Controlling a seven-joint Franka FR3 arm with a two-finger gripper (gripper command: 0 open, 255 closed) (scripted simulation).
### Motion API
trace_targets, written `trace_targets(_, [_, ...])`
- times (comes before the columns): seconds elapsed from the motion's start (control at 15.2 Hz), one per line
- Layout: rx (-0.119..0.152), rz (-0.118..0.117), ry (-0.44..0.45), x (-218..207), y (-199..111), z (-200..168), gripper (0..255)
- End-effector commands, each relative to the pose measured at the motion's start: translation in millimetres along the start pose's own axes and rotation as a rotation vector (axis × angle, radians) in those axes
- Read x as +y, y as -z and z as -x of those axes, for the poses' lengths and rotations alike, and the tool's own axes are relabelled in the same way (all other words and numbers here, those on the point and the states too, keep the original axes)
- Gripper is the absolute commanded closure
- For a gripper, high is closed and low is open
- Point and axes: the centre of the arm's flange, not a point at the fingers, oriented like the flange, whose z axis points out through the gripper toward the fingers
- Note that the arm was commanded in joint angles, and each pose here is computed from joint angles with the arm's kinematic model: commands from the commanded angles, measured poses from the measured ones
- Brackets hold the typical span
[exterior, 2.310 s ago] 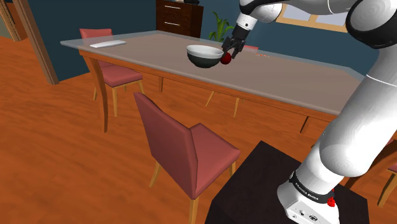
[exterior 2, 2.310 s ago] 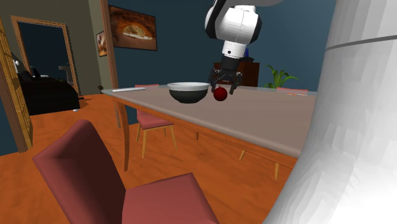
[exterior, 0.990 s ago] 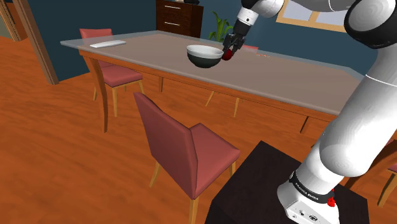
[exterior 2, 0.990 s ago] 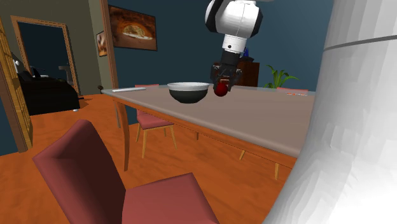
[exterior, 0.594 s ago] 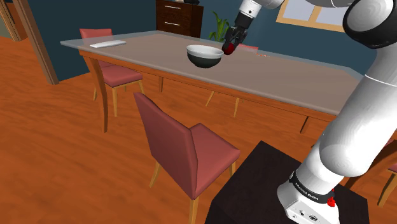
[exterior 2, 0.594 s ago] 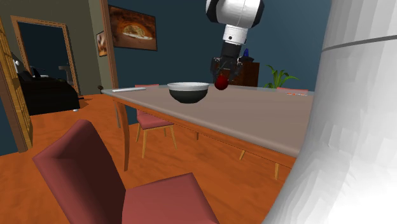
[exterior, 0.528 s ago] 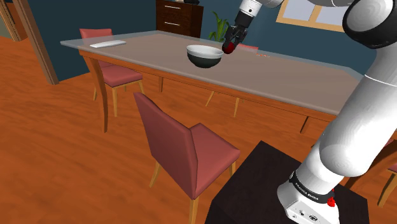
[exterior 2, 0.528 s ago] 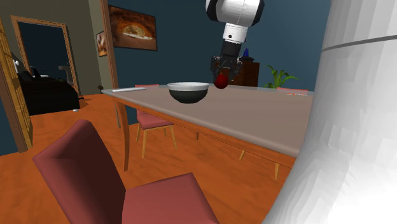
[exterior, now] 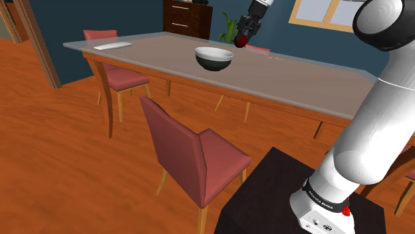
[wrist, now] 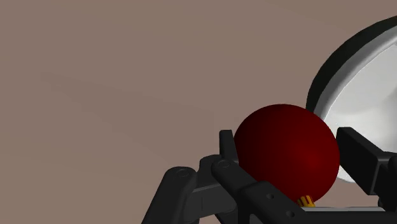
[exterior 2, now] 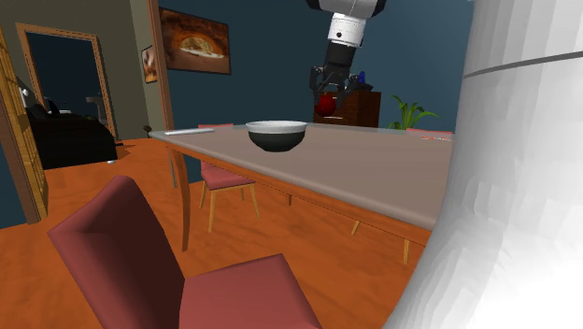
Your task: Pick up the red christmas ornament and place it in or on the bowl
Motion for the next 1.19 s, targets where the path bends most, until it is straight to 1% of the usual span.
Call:
trace_targets(0.0, [0.000, 0.000, 0.000, -1.9, 10.1, -3.9, 255])
trace_targets(0.53, [0.000, 0.000, 0.000, -7.1, 50.1, -14.1, 255])
trace_targets(1.12, [0.000, 0.000, 0.000, -121.4, 22.0, -30.4, 255])
